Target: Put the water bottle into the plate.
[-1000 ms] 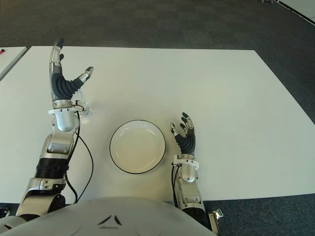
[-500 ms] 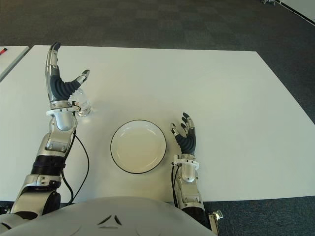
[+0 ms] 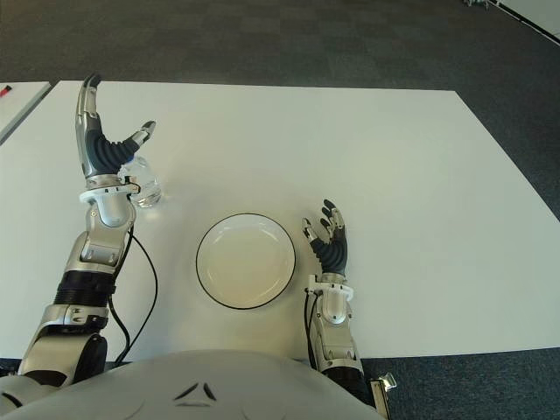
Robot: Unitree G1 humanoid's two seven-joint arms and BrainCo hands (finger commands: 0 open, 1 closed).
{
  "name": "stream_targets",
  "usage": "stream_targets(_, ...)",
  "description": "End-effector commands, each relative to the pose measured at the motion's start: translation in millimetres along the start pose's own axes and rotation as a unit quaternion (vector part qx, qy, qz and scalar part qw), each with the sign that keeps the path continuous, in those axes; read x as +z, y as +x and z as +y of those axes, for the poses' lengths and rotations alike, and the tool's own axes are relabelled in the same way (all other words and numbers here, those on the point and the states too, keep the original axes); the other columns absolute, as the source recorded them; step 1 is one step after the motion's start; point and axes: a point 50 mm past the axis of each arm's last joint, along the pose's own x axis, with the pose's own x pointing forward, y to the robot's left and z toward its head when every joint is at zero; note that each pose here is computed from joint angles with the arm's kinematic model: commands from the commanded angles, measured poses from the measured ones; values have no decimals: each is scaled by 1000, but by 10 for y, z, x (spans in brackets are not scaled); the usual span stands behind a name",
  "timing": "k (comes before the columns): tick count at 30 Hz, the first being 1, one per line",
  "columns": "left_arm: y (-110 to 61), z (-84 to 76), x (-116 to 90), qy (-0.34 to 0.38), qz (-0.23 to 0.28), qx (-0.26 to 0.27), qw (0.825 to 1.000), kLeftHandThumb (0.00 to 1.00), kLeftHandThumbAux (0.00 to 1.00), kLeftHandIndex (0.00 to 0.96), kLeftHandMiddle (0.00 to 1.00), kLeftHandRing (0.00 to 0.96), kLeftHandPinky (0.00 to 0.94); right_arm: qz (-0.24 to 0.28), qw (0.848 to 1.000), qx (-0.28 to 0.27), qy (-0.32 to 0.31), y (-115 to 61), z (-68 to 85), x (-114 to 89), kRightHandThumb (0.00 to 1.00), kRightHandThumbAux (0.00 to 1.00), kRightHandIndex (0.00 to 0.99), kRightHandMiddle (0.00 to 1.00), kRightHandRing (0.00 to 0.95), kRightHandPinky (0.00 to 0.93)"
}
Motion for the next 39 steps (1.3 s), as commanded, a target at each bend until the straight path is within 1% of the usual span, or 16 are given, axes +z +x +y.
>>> stream_targets(1,29,20,-50,13,18,12,1000,151,756,0,32,28,70,40,999,-5,4,-58,-18,-125,444,729,146,122,105,141)
stream_targets(10,84,17,-175,27,50,16,998,154,767,1,31,28,81,41,999,-4,7,-63,-30,-132,453,730,147,119,101,135)
stream_targets(21,67,-51,-186,27,62,7,998,161,783,3,24,24,76,42,999,-8,18,-69,-52,-146,472,748,153,124,106,141)
stream_targets(28,57,-97,-194,19,73,0,997,156,771,2,23,22,72,44,999,-7,13,-76,-77,-153,466,728,154,118,99,132)
stream_targets(39,60,-151,-230,15,87,-10,996,174,760,0,25,25,79,54,998,-5,10,-89,-97,-167,472,742,160,113,88,112)
